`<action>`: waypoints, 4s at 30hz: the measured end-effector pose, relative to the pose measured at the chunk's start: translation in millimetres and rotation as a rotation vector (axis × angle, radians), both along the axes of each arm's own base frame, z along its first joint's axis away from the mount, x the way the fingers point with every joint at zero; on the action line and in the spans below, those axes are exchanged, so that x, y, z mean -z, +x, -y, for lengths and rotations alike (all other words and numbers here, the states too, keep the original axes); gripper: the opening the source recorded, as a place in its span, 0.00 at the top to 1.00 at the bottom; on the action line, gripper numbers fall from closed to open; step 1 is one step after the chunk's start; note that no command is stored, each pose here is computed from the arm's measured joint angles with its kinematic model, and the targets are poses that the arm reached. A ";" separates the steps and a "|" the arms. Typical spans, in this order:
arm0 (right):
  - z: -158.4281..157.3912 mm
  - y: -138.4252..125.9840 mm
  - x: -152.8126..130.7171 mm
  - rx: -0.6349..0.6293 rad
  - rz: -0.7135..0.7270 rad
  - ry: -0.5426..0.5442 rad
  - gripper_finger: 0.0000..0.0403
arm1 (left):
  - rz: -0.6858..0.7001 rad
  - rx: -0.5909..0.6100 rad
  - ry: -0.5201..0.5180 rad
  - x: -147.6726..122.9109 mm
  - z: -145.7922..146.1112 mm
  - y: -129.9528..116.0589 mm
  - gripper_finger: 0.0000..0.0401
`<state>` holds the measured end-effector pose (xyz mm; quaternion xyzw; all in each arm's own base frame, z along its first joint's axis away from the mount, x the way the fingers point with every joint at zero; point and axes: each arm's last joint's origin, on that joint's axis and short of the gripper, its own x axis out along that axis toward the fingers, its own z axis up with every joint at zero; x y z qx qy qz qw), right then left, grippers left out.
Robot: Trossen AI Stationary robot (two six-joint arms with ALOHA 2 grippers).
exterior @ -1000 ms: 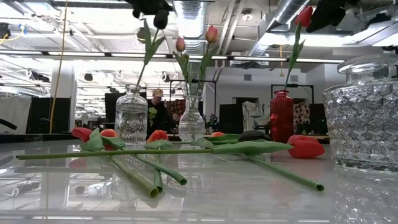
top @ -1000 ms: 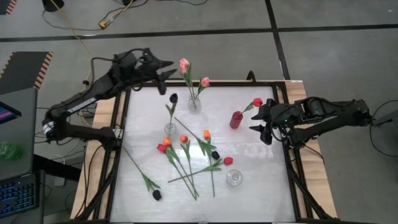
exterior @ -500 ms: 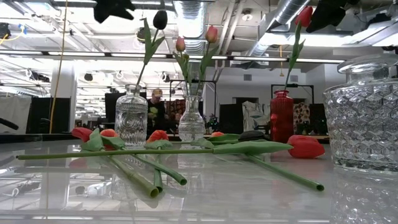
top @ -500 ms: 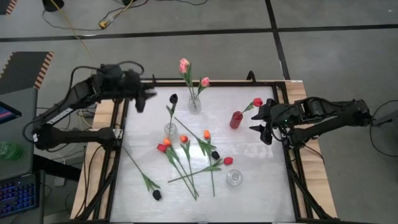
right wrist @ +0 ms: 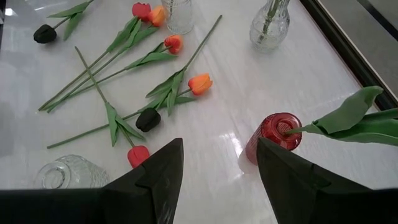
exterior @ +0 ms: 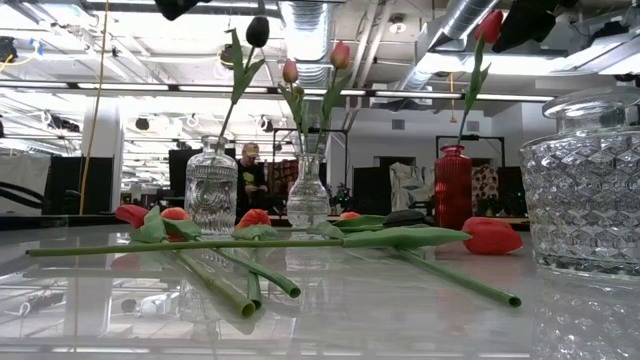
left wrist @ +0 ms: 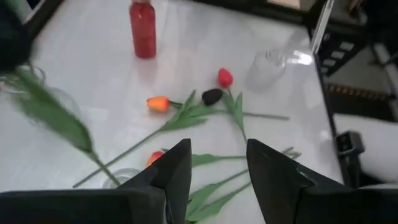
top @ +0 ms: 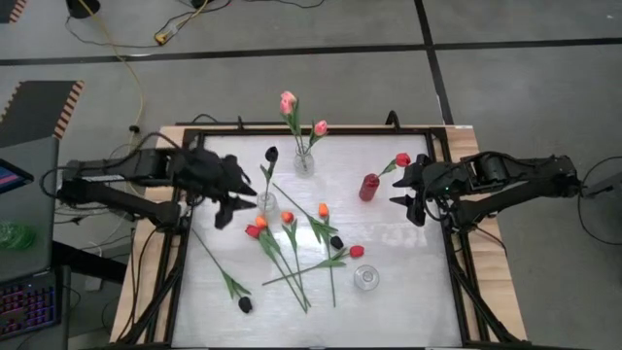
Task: Sort flowers into vase by color
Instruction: Put the black tulip into the middle transparent vase
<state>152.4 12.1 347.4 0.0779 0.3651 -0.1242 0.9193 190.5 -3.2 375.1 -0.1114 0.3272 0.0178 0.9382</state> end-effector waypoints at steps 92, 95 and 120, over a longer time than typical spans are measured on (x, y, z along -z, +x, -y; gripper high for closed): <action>-0.1 0.0 0.1 -0.002 -0.001 0.002 0.43 | -0.903 0.584 0.290 232.6 181.4 59.4 0.66; -0.1 0.0 0.1 -0.002 -0.002 0.002 0.43 | -0.920 0.582 0.295 236.0 181.9 60.2 0.70; -0.1 0.0 0.1 -0.002 -0.001 0.002 0.43 | -0.715 0.351 0.429 197.5 154.1 70.5 1.00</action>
